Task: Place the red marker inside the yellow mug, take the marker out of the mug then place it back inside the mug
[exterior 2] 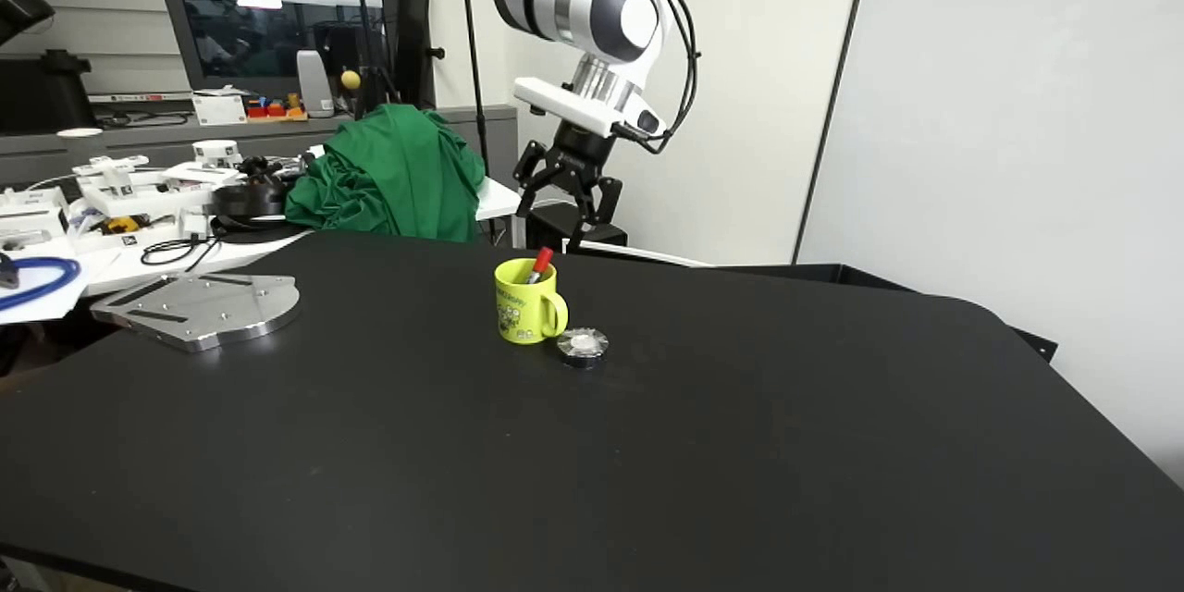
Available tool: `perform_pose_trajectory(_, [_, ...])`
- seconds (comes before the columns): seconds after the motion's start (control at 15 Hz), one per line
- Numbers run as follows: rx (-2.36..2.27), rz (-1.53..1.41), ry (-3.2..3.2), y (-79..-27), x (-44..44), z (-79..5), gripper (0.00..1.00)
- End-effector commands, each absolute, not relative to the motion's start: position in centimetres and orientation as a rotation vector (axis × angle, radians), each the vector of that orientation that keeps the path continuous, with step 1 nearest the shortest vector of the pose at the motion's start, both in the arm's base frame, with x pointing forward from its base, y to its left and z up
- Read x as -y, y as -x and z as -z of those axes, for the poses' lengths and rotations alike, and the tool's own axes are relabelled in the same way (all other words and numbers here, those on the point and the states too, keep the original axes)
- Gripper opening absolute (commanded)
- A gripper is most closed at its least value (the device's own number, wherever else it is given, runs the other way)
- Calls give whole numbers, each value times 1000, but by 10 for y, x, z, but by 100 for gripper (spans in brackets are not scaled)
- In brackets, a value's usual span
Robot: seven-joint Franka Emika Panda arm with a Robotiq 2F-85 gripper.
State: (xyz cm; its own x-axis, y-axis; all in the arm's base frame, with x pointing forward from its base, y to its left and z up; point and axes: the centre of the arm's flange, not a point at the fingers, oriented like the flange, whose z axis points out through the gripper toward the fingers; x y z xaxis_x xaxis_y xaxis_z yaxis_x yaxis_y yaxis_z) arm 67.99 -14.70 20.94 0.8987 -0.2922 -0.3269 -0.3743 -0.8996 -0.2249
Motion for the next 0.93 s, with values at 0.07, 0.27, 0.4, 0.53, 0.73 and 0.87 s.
perform_pose_trajectory(0.07, [-491,-464,2818,-681,155,-214,100])
perform_pose_trajectory(0.27, [-485,-482,2851,-684,156,-208,100])
perform_pose_trajectory(0.4, [-481,-490,2872,-688,156,-206,100])
perform_pose_trajectory(0.53, [-477,-494,2890,-693,157,-203,100])
perform_pose_trajectory(0.73, [-528,-499,2897,-703,159,-198,100])
perform_pose_trajectory(0.87, [-563,-519,2890,-712,158,-196,100])
